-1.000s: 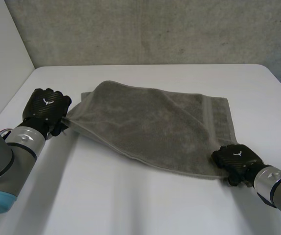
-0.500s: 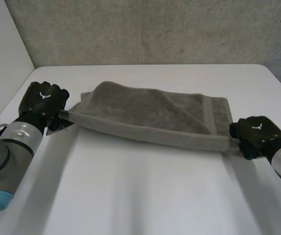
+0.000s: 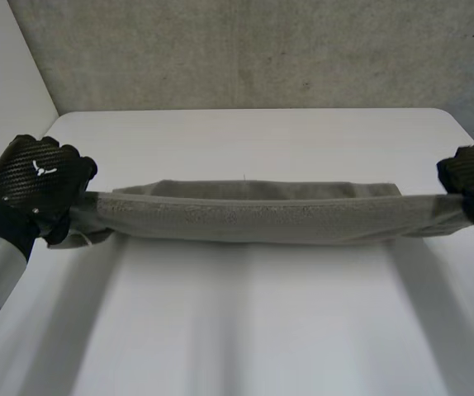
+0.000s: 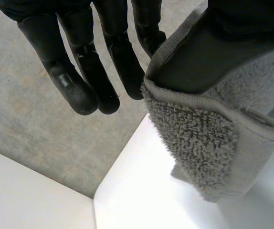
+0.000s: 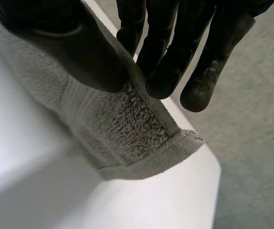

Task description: Fold the towel.

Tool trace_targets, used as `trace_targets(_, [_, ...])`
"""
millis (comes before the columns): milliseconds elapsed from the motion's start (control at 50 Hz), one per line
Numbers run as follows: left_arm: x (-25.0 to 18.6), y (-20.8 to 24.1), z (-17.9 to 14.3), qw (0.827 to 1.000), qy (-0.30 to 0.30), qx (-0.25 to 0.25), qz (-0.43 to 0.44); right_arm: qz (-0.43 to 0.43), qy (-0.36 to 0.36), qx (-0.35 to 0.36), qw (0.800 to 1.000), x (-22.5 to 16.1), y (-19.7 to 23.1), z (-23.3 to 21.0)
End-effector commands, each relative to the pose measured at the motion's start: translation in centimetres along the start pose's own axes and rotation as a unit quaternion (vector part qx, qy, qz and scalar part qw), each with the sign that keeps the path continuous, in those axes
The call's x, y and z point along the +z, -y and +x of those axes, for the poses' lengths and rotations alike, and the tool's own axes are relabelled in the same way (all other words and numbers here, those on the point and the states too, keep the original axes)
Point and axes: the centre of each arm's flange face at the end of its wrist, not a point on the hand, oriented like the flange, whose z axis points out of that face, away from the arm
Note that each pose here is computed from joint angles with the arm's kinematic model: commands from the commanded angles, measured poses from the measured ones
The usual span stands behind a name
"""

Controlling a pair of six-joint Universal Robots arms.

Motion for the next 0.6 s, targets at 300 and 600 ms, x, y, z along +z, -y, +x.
trace_targets(300, [8.8, -5.0, 4.5, 0.996, -0.062, 0.029, -0.048, -0.044, 0.073, 0.002, 0.996, 8.6, -2.2, -0.8])
trace_targets(600, [16.9, -5.1, 4.7, 0.999, -0.034, 0.03, -0.008, -0.01, -0.034, -0.043, 0.998, 16.9, -3.3, -0.7])
